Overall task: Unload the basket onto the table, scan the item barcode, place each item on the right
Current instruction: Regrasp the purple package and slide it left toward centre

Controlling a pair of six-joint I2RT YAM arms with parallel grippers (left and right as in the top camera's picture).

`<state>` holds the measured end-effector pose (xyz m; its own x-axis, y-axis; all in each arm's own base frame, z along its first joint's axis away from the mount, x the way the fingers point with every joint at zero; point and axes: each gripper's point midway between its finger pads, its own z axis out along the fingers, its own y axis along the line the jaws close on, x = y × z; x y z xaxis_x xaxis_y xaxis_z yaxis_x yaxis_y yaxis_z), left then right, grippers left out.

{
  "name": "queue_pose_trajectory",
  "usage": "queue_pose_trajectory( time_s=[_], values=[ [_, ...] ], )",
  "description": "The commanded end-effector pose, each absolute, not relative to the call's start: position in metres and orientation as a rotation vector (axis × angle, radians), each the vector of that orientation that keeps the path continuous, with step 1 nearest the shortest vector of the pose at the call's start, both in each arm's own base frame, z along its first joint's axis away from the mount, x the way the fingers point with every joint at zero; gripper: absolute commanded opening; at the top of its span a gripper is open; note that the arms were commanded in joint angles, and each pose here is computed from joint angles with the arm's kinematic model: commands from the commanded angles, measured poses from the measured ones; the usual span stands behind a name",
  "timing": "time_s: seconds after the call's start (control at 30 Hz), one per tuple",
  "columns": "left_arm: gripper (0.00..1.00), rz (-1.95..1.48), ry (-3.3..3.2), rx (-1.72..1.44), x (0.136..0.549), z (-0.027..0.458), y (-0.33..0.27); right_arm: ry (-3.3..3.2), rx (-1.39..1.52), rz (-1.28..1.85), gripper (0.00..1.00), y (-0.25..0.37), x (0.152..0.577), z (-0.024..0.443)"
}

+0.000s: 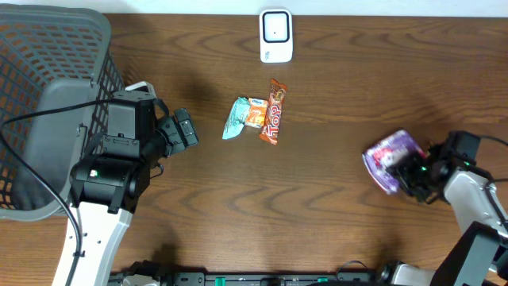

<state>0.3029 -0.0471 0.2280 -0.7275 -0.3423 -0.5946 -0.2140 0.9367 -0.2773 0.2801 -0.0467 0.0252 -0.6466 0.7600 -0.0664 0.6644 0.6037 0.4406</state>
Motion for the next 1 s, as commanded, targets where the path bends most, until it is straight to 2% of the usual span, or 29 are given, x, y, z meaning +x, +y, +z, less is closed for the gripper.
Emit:
queue_pose_trajectory(
  time_s=[0.0,0.27,0.43,0.53,0.67,0.73,0.87,0.9,0.97],
  values=[
    [0.98,-0.235,2.405,-0.383,0.304,0.23,-0.045,2.571,0.948,0.731,0.28,-0.001,0.314,0.048],
    [0.98,-0.235,2.405,-0.383,0.304,0.23,-0.045,2.583,0.544,0.792,0.28,0.069,0.383,0.106],
    [0.98,-0.235,2.405,-0.383,0.304,0.23,-0.045,2.688,0.49,0.752,0.28,0.077,0.4,0.113],
    [0.98,-0.235,2.405,-0.383,0.304,0.23,-0.045,2.787,0.484,0.737,0.31,0.076,0.389,0.108],
    [0.98,-0.235,2.405,-0.383,0.304,0.23,-0.045,2.939,0.465,0.57,0.47,0.059,0.359,0.09],
    [0.98,-0.235,2.405,-0.383,0.304,0.23,-0.045,3.006,0.489,0.468,0.48,0.048,0.344,0.08],
    [0.98,-0.235,2.405,-0.383,0.304,0.23,-0.045,3.038,0.506,0.463,0.49,0.047,0.332,0.061],
    [0.98,-0.235,2.405,-0.383,0.304,0.23,-0.045,3.037,0.507,0.463,0.57,0.047,0.331,0.057],
    [0.98,-0.235,2.405,-0.383,0.304,0.23,-0.045,3.012,0.495,0.505,0.63,0.051,0.333,0.048]
  ],
)
